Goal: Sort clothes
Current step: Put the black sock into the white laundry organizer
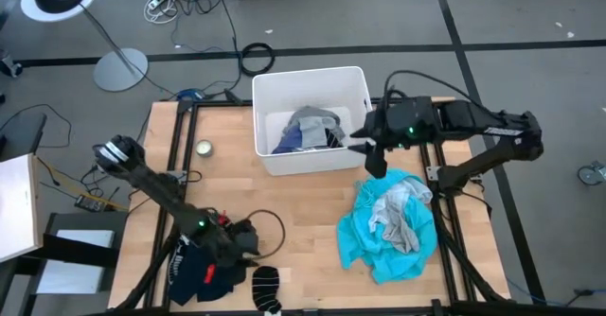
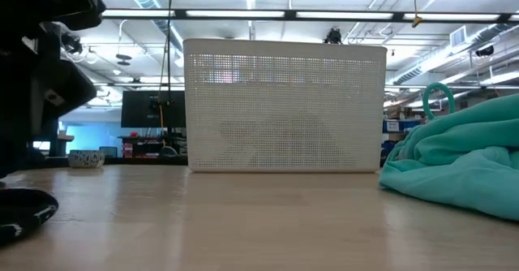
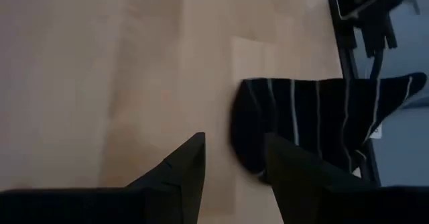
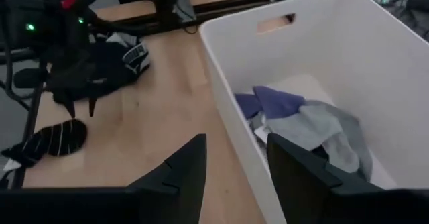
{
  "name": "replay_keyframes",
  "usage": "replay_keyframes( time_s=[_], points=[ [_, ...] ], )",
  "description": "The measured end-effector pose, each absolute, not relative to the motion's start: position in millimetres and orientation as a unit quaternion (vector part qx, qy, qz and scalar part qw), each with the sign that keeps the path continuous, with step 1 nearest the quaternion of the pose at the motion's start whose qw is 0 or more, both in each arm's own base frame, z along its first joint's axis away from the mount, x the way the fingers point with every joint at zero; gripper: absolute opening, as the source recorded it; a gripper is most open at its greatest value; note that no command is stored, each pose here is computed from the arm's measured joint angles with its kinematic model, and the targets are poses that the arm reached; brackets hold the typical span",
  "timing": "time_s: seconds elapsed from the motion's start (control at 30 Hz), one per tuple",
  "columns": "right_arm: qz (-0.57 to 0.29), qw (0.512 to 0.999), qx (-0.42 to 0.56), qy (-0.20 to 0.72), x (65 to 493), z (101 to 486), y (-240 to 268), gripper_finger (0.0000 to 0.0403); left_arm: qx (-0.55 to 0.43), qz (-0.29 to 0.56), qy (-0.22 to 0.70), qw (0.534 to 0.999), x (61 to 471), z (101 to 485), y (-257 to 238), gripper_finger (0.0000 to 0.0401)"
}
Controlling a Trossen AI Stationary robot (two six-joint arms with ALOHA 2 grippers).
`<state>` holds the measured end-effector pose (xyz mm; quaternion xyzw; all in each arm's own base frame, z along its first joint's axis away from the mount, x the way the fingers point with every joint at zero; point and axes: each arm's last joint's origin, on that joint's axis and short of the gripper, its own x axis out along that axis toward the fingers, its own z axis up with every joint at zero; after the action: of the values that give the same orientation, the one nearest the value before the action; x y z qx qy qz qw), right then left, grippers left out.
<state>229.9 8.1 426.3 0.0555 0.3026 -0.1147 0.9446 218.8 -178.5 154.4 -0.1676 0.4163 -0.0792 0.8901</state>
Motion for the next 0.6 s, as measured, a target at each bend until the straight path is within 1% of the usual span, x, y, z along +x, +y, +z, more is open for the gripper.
replay_keyframes(
  time_s=[0.1,0.27,0.33,0.4,0.5,0.53,0.6],
  points=[
    [-0.108,0.946,0.036,0.302,232,425,22,0.0155,-0.154,-0.089,0.437,0.882,234,149,-192,0.0157],
    [-0.090,0.952,0.019,0.294,233,422,42,0.0153,-0.125,-0.077,0.504,0.851,252,132,-208,0.0156],
    [-0.085,0.953,0.013,0.291,233,420,48,0.0153,-0.119,-0.075,0.519,0.843,259,129,-214,0.0150],
    [-0.086,0.952,0.010,0.295,233,416,53,0.0153,-0.110,-0.065,0.548,0.827,266,130,-214,0.0120],
    [-0.087,0.950,0.000,0.300,232,411,58,0.0150,-0.067,-0.059,0.586,0.805,273,144,-208,0.0032],
    [-0.087,0.949,-0.002,0.303,233,409,59,0.0149,-0.046,-0.050,0.604,0.794,272,149,-201,0.0019],
    [-0.087,0.947,0.000,0.308,233,405,61,0.0147,-0.023,-0.039,0.613,0.789,275,166,-190,0.0010]
  ],
)
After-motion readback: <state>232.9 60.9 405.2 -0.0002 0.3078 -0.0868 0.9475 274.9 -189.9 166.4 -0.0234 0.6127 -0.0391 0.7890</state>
